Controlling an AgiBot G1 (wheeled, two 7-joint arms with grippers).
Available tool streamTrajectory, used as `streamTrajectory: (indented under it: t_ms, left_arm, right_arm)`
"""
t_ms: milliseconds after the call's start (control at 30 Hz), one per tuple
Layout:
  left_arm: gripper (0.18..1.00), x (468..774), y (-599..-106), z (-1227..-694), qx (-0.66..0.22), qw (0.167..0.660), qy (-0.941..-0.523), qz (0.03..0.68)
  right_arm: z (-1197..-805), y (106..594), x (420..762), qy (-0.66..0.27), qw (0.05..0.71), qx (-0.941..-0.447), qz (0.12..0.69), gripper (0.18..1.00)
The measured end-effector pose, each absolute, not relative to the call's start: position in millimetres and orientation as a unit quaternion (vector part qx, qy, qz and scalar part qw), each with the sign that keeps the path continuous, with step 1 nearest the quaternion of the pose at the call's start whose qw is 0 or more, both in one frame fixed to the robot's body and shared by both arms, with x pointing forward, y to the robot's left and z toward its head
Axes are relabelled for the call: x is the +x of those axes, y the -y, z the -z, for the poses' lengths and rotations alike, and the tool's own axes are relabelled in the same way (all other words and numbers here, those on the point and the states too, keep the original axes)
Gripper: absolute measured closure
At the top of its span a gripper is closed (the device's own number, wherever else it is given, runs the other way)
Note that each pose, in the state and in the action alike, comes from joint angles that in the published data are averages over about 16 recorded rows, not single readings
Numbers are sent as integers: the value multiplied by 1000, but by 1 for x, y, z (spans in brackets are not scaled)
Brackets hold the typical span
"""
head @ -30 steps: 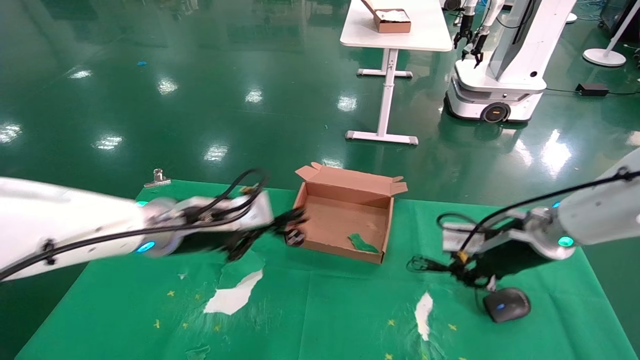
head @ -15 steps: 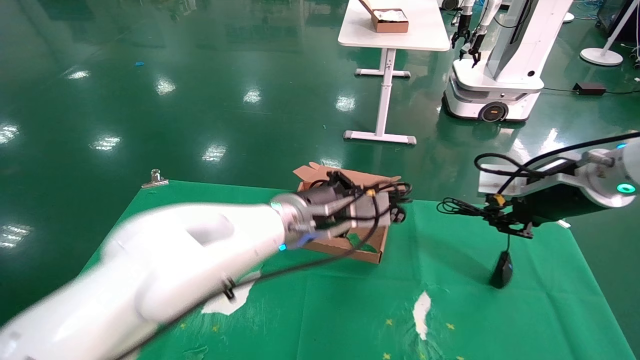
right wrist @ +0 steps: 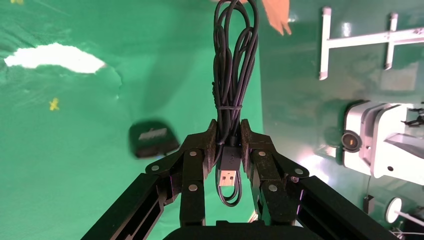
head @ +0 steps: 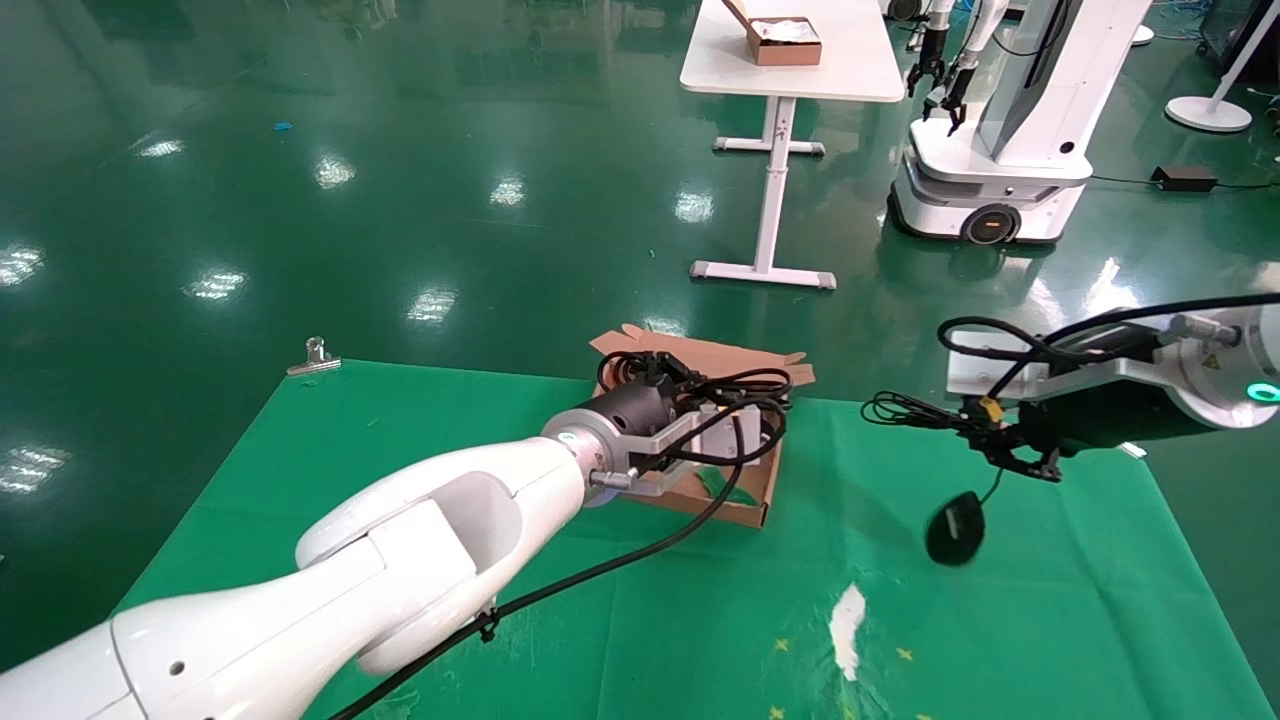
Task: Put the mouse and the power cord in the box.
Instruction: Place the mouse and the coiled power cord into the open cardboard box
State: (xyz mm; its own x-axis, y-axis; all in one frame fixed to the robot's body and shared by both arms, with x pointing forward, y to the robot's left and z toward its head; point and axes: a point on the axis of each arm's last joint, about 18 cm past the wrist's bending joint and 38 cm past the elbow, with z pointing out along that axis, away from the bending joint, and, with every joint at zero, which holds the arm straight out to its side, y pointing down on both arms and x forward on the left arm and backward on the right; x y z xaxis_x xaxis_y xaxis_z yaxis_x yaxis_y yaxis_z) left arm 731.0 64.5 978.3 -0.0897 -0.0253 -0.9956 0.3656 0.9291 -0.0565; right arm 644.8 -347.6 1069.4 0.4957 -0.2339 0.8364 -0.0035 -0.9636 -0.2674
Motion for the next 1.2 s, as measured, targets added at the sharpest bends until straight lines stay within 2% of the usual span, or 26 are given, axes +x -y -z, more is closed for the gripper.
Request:
streamTrajectory:
  t_ms: [333,500,933,1200]
  left_arm:
    - [872,737,-75,-980,82,661,-732,144]
    - [809,745,-100,-991,32,663,-735,139]
    - [540,751,-212,-1035,-136,668,-716,147]
    - [369,745,-235,-1044,-164,669,-709,153]
  right_arm:
    - [-1093,319,641,-36,121,-845,520,911]
    - [-1107,300,643,-11,124,-838,531,911]
    - [-1117,252,666,46,152,-832,531,911]
    - [-1114,210,690,88,163,-829,527,911]
